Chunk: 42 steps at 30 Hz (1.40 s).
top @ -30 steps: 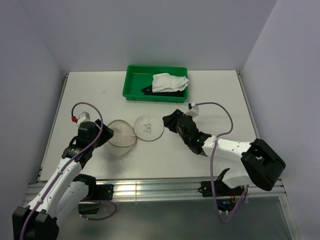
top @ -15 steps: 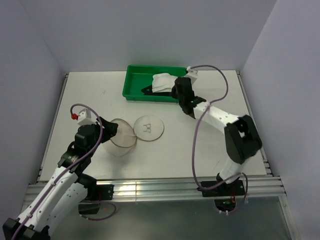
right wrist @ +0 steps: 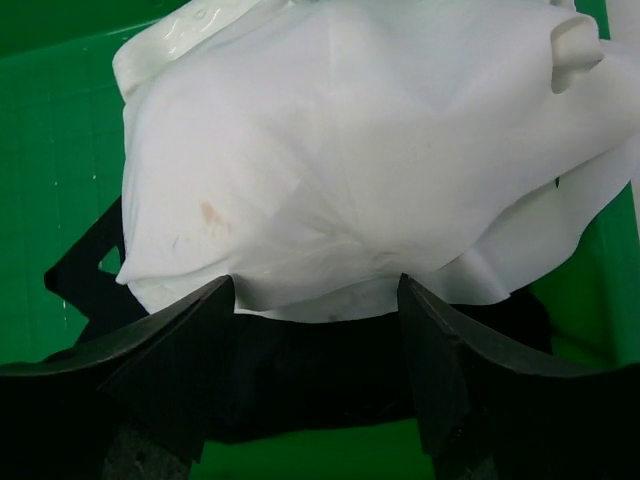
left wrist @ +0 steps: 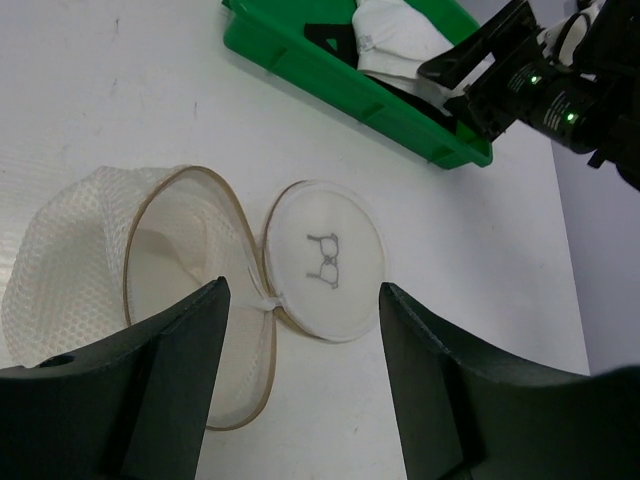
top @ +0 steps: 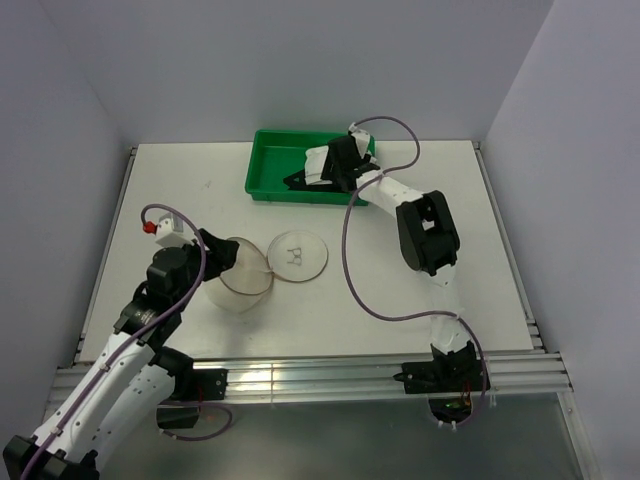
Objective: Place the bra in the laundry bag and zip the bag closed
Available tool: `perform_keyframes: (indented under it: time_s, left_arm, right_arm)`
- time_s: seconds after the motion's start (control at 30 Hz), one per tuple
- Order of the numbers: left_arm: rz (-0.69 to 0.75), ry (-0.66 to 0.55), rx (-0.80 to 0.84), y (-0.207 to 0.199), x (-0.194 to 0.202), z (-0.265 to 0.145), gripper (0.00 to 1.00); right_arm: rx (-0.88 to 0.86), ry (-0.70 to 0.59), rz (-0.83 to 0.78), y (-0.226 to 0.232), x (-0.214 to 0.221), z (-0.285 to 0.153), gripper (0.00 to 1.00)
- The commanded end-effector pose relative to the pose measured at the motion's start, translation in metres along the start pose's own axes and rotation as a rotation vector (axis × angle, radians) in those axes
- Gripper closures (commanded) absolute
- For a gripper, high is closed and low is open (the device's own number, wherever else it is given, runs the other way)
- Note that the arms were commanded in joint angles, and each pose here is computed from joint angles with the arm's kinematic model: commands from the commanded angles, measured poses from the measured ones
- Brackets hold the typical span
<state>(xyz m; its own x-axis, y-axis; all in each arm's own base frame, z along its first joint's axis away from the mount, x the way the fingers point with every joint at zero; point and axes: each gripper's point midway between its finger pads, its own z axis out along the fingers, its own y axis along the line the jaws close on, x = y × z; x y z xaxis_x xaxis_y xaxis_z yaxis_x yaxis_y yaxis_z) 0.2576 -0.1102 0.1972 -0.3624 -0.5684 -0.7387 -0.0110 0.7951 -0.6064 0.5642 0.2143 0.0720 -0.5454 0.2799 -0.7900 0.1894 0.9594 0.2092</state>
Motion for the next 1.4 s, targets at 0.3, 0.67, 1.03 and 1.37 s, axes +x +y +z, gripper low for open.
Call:
perform_keyframes:
  time_s: [0.3,0.67,1.03,1.37]
  left_arm:
    - [0.007,0.0,0.069,-0.015,-0.001,0.003,0.33]
    - [0.013,0.025,0.067,-0.02,0.006,0.009,0.34]
    - [0.052,0.025,0.132,-0.055,0.006,0.009,0.36]
    - [0.108,0.088,0.381,-0.155,0.029,0.011,0.35]
  right_arm:
    - [-0.043,-0.039,0.083,-0.018,-0.057,0.006,0.28]
    - [-0.171,-0.069,0.109,-0.004,-0.077,0.013,0.82]
    - [-0.367,-0.398,0.182,0.002,-0.166,-0.114,1.0]
    - [-0.25,-0.521,0.25,-0.089,-0.15,-0.264,1.0]
